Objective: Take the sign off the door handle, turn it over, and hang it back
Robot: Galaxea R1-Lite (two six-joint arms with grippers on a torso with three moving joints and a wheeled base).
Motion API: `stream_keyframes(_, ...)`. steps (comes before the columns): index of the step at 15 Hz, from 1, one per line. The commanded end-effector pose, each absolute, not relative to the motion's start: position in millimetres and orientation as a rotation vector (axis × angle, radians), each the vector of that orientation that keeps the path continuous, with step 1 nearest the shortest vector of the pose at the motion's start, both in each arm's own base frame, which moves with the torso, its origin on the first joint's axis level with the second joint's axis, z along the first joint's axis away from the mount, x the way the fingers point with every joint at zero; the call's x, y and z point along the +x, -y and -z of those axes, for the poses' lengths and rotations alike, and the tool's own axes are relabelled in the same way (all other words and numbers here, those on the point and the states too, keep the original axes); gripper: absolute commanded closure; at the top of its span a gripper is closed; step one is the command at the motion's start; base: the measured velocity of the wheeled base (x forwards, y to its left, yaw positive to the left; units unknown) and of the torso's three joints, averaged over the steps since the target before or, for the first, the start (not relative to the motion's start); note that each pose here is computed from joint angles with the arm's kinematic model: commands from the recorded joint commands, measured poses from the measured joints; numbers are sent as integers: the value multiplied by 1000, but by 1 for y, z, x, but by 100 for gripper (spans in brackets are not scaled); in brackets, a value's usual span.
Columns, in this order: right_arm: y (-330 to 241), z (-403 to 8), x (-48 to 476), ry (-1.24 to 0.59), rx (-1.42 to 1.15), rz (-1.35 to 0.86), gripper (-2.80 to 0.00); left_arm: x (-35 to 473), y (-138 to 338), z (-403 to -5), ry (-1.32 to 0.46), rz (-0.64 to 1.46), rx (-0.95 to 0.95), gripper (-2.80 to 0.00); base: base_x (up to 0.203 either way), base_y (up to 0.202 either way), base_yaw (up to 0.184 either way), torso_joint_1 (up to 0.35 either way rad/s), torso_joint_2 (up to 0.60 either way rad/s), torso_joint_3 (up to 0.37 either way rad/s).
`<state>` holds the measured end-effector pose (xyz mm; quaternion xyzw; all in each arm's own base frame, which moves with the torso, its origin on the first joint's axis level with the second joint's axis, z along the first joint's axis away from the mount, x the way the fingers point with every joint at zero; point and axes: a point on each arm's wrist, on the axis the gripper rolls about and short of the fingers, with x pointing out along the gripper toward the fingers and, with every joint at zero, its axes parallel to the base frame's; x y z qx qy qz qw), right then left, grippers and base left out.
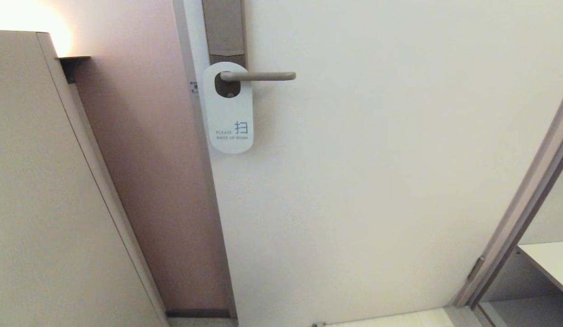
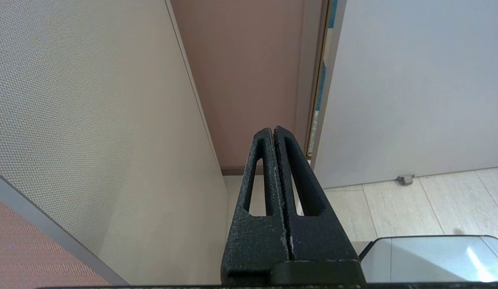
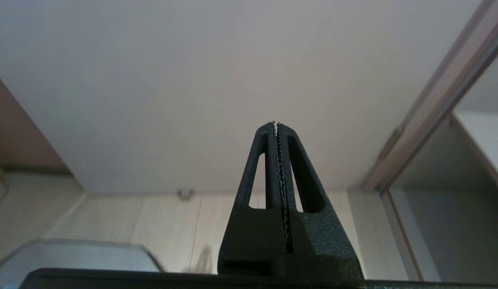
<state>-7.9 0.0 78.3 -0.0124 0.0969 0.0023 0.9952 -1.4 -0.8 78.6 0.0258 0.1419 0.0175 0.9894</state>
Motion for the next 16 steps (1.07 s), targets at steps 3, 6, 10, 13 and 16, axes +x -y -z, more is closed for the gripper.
stream_keyframes(3,0,-76,-22,-11,-24,-7,0,-1,1,-79,-286,-35,52,0,0,0,0,0,0,0)
stream_keyframes(6,0,-75,-23,-1,-23,-6,0,-1,1,-79,-286,-35,52,0,0,0,0,0,0,0)
stream_keyframes(10,0,-75,-23,-1,-23,-6,0,-1,1,-79,-286,-35,52,0,0,0,0,0,0,0)
stream_keyframes(13,0,-75,-23,-1,-23,-6,0,-1,1,-79,-286,-35,52,0,0,0,0,0,0,0)
stream_keyframes(16,0,-75,-23,-1,-23,-6,0,-1,1,-79,-285,-32,53,0,0,0,0,0,0,0)
